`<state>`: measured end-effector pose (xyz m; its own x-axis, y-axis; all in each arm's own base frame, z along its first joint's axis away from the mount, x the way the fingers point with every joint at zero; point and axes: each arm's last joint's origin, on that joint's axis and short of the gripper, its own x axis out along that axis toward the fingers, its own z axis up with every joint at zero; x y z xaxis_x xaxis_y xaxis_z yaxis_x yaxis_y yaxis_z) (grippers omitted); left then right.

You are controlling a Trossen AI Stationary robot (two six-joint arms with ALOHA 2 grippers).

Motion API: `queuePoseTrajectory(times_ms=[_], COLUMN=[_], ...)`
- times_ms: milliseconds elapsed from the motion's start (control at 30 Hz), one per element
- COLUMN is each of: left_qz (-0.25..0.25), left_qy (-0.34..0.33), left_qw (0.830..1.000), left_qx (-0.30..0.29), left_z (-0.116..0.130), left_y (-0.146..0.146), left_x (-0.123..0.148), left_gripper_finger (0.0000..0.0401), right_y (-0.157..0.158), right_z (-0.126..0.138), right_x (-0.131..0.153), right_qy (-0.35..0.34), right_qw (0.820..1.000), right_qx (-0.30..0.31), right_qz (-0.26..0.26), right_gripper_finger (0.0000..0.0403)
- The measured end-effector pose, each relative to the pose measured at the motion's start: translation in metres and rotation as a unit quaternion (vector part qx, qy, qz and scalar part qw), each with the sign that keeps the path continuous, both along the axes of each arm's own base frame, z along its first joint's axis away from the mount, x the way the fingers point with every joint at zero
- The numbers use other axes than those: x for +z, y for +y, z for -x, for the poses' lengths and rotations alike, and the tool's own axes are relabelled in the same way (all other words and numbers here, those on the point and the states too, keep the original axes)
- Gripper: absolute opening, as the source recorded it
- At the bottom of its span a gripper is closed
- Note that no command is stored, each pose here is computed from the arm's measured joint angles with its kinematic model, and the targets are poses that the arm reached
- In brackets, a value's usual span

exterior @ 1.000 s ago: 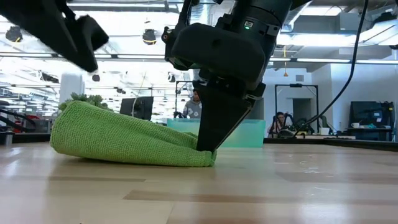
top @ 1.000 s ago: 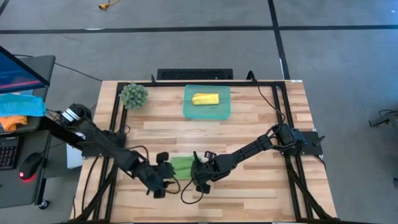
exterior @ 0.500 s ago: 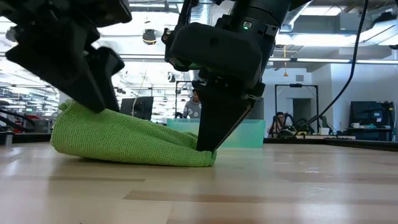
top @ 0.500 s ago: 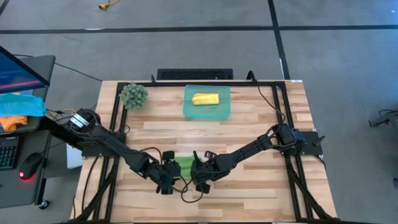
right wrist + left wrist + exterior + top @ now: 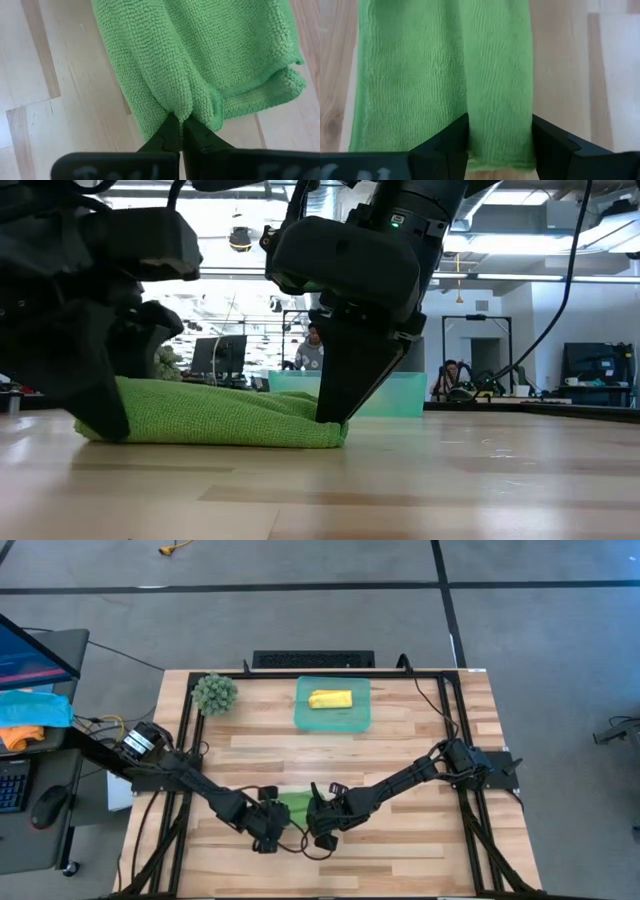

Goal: Roll microfiber towels into tight, uniform cylinder then place into a basket
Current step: Roll the green microfiber cloth

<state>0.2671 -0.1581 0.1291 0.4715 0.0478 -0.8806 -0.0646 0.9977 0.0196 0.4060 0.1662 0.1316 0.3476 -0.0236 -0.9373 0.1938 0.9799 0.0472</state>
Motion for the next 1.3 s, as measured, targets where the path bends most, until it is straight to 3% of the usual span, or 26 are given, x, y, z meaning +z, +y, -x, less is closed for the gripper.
queuePoseTrajectory(times_ms=[267,567,1033,1300], left_qz=[0.000,-0.004,-0.019,-0.063], left_qy=[0.028,-0.076,-0.148,-0.191], left_qw=[1.000,0.997,0.988,0.979], left_qx=[0.005,-0.002,-0.037,-0.024], left_z=[0.015,0.027,0.017,0.026], left_y=[-0.001,-0.011,-0.026,-0.034], left_x=[0.012,0.050,0.048,0.056], left_gripper_finger=[0.0171,0.0171,0.0171,0.0171], right_y=[0.000,0.000,0.000,0.000], right_z=[0.000,0.000,0.000,0.000], right_x=[0.000,0.000,0.000,0.000], right_qy=[0.000,0.001,0.000,0.001], right_qw=[1.000,1.000,1.000,1.000], right_qx=[-0.003,-0.004,-0.004,-0.004], right_qz=[-0.002,-0.003,-0.004,-0.004], right_gripper_finger=[0.0022,0.0018,0.0021,0.0016])
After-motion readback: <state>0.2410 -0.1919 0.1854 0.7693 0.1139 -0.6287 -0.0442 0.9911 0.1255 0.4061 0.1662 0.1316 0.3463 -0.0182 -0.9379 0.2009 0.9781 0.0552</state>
